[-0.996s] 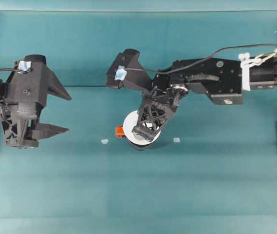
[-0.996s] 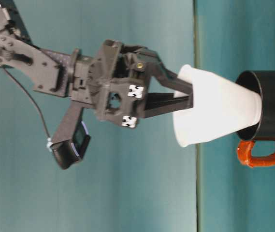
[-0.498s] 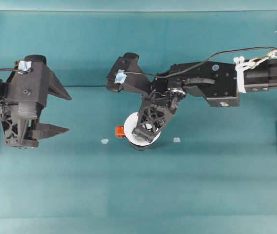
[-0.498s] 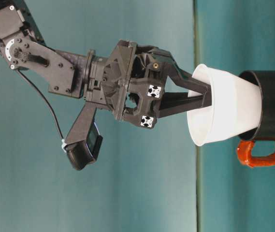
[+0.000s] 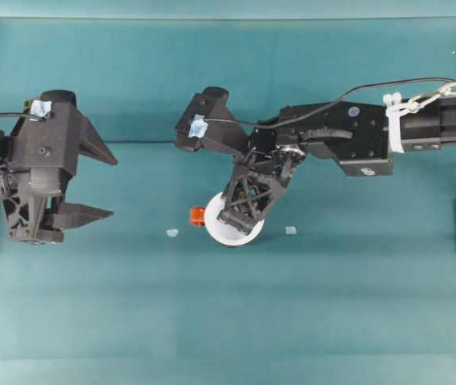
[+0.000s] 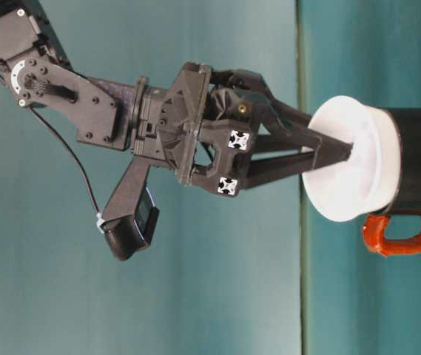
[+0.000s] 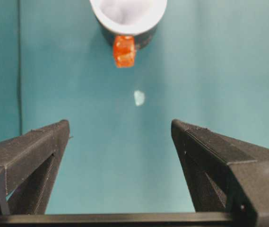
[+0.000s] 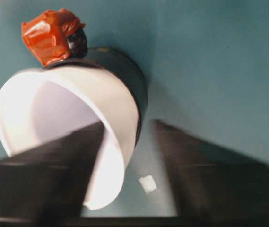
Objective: Put the paper cup into the moved red handle cup holder.
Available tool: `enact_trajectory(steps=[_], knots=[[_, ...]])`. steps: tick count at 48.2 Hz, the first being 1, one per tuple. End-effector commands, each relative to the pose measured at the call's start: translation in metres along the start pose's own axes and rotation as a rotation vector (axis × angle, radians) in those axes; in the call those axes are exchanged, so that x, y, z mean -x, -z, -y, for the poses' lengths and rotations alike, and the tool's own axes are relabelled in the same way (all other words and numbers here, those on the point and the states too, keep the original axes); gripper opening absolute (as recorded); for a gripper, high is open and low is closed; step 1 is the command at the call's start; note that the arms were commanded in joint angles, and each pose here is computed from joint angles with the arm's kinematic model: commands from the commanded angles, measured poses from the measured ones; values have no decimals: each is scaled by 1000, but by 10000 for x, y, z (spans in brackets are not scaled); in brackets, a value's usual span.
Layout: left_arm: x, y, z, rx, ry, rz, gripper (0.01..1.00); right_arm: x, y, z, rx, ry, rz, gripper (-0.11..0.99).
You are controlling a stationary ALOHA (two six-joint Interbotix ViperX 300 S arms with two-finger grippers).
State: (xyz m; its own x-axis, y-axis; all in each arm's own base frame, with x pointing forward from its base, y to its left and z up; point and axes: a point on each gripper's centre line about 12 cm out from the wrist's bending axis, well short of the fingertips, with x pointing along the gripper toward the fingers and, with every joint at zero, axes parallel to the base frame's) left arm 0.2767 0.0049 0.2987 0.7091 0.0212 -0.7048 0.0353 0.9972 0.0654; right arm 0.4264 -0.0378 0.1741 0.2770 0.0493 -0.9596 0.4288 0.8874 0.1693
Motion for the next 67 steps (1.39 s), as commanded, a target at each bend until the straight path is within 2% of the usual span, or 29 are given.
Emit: enact_trajectory(steps=[1,6,11,17,24,25,31,38,51,56,67], knots=[[61,-88,-17,0,-6,35,957,78,-18,-20,5,-8,21,330],[61,-87,-22,1,-7,35,957,78,-20,-20,9,-8,23,666],[61,-88,-17,1,-6,35,957,78,-22,-20,9,-8,24,907],[61,-88,-17,1,-6,35,957,78,-22,-20,9,-8,24,867],[61,-87,-22,1,-7,35,957,175,-36,-33,21,-14,42,867],[61,-86,-16,2,-5,33,957,201,-37,-34,22,-14,47,869],[70,-78,-17,1,-6,35,957,442,-45,-46,45,-15,104,867],[66,-60,-15,3,-5,29,957,835,-9,-72,92,-3,190,867],[68,-55,-19,4,-7,29,957,1337,184,-109,126,-41,301,867],[68,-54,-15,3,-5,27,957,1427,263,-119,134,-58,334,869],[68,-53,-19,4,-6,27,957,1499,400,-87,135,-85,396,869]])
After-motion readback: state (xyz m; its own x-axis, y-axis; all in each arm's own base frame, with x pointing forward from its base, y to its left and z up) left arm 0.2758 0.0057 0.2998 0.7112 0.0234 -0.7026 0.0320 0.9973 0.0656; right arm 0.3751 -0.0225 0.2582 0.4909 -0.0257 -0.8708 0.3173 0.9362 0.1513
